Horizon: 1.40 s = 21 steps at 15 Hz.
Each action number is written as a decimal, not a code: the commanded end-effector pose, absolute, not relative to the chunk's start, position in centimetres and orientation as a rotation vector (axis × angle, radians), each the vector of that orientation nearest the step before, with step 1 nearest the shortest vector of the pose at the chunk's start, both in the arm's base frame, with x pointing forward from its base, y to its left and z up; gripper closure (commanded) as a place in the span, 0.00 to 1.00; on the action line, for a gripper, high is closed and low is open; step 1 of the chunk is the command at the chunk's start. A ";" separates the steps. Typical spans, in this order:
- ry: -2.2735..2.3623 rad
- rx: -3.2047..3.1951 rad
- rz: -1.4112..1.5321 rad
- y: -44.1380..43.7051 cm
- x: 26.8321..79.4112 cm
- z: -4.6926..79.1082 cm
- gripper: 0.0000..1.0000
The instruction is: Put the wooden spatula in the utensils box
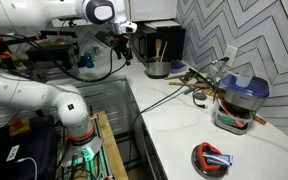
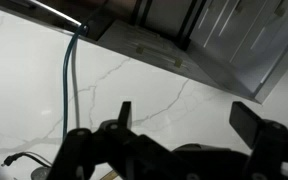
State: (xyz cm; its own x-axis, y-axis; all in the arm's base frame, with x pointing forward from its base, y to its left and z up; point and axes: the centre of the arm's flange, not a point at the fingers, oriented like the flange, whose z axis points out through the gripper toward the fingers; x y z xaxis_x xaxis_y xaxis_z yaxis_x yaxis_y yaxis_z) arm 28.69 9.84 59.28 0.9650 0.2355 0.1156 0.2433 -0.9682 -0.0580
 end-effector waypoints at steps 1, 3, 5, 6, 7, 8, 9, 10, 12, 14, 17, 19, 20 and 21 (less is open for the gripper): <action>-0.371 -3.043 -0.166 9.8 28.7 59.3 0.00; -0.205 -3.073 -0.274 9.4 30.3 59.8 0.00; -0.062 -3.063 -0.381 7.9 33.0 60.5 0.00; -0.016 -3.074 -0.400 6.9 35.0 60.6 0.00; -0.006 -3.085 -0.395 6.1 36.6 60.7 0.00; -0.027 -3.093 -0.356 5.2 38.6 60.9 0.00; -0.007 -3.098 -0.328 4.1 40.7 60.7 0.00; -0.012 -3.103 -0.271 3.2 42.5 60.6 0.00; 0.090 -3.099 -0.175 1.7 46.5 59.4 0.00; 0.163 -3.066 -0.205 1.4 50.6 58.2 0.00; 0.251 -2.990 -0.249 1.5 57.1 56.7 0.00; 0.364 -2.982 -0.237 2.0 60.2 56.0 0.00; 0.275 -3.010 -0.252 1.3 55.8 55.3 0.00; 0.306 -3.003 -0.246 1.5 57.4 54.9 0.00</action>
